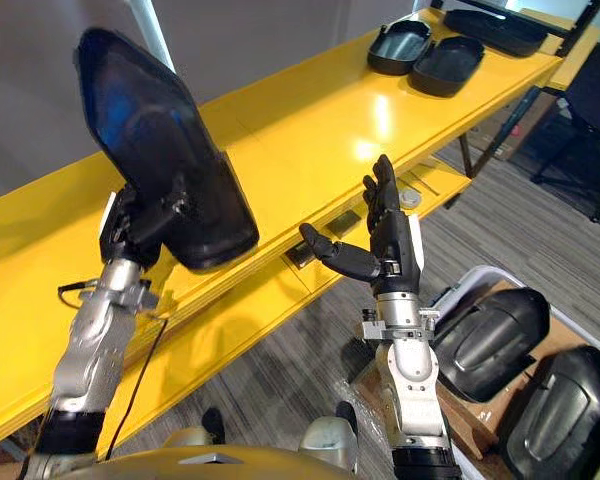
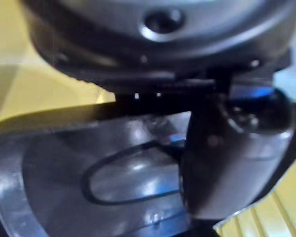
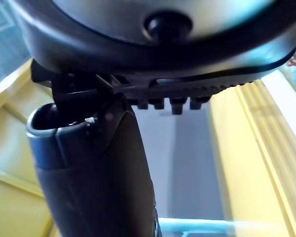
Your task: Walk over and take three plastic housings, then place them on the shelf
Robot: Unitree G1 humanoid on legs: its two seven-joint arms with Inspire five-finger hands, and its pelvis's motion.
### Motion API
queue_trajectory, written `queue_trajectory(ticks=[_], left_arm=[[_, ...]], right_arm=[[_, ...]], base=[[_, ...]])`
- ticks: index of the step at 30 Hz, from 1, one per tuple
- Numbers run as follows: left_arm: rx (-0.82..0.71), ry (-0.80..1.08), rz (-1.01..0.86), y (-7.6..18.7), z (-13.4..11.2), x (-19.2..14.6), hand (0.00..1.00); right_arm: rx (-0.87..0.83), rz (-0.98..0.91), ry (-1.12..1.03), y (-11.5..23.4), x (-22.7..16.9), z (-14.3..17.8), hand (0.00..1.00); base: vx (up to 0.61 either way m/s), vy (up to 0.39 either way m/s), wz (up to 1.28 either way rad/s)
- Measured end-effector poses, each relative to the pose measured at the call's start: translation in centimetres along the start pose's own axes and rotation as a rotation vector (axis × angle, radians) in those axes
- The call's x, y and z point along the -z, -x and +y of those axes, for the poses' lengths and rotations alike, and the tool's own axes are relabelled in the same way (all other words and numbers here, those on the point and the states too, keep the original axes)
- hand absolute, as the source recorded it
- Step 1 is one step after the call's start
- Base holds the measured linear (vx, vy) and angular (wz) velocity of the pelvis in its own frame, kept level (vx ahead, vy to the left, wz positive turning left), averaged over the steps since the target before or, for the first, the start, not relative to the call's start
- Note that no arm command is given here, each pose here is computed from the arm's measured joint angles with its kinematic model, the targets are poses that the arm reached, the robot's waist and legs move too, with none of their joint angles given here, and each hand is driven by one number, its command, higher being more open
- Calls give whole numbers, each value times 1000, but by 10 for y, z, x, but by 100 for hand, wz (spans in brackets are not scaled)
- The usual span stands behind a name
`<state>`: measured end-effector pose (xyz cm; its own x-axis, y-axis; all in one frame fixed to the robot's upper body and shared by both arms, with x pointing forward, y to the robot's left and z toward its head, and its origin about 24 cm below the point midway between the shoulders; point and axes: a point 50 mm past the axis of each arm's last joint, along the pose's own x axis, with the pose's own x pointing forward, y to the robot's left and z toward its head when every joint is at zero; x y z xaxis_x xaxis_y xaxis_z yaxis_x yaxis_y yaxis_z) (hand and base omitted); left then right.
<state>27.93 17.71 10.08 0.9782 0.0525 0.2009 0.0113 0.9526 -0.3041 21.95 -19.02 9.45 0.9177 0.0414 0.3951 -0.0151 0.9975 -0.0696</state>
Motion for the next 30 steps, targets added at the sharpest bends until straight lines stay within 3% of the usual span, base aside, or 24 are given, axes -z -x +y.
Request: queue_trajectory(ticks=[12, 19, 20, 30], left_arm=[[-249, 154, 186, -33, 29, 23, 0], [-301, 151, 110, -61, 39, -7, 0], [-299, 152, 85, -66, 37, -15, 100], [-272, 84, -47, -87, 37, -63, 100]], right_arm=[[-165, -8, 59, -8, -6, -2, 100], [-188, -58, 84, -23, -15, -3, 100], [-190, -79, 84, -28, -18, -2, 100], [-174, -95, 63, -45, -24, 8, 100]], base=[[-30, -3, -19], [-62, -14, -4], [-67, -27, 7], [-17, -5, 6]])
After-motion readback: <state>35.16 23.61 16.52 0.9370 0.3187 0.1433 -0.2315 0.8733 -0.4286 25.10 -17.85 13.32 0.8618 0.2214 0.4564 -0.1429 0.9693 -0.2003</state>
